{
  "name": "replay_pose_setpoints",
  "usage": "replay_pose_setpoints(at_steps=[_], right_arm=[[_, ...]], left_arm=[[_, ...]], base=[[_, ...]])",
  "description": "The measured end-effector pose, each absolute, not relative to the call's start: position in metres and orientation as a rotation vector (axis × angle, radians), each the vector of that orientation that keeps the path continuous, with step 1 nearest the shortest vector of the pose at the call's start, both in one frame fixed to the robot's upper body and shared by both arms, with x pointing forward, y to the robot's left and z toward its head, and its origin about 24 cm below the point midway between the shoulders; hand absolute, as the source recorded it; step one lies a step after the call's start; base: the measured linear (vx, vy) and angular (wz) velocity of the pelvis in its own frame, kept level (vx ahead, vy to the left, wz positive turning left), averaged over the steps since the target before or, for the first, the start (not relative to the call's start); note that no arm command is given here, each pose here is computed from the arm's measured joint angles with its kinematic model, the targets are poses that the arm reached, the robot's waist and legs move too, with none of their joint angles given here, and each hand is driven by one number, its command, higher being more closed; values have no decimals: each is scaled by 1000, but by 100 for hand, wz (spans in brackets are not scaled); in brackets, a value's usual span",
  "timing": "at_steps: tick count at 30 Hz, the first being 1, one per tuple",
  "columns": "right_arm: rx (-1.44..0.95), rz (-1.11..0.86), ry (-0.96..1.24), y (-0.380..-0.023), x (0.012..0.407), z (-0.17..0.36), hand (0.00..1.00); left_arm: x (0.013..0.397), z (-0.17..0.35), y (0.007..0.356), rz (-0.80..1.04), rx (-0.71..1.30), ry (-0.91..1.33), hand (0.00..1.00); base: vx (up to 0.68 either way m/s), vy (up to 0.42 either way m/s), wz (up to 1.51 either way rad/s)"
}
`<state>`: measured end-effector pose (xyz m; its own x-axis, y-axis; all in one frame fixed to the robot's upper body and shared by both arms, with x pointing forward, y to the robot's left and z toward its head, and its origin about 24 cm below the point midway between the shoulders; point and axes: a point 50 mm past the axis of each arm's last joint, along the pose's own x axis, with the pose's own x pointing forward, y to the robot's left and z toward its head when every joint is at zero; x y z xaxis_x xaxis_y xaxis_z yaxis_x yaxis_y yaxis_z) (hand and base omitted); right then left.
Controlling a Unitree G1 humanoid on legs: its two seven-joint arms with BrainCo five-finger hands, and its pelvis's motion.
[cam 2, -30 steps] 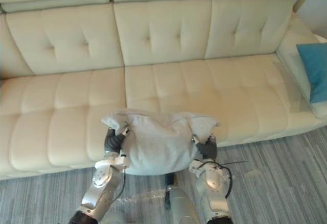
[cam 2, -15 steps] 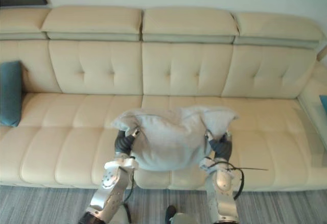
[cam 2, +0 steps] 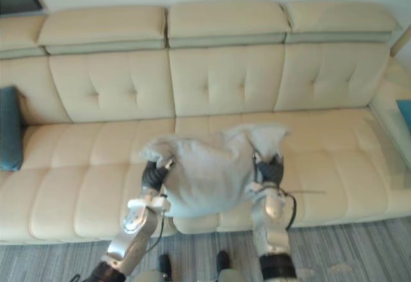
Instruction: Pick up cushions and gather them together orderly.
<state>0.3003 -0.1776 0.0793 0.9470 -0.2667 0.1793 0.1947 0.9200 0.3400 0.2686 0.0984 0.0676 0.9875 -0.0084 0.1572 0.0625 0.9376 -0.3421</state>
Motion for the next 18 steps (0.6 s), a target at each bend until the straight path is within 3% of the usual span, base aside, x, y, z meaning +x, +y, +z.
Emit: replay_pose_setpoints(at_steps=[12, 18], right_arm=[[363, -157, -531, -140, 366, 207, 100], [394, -166, -736, -139, 380, 311, 100]], left_arm=[[342, 208, 124, 157, -301, -624, 100], [372, 303, 141, 225, -203, -810, 100]], base=[[-60, -11, 16], [-84, -15, 20]])
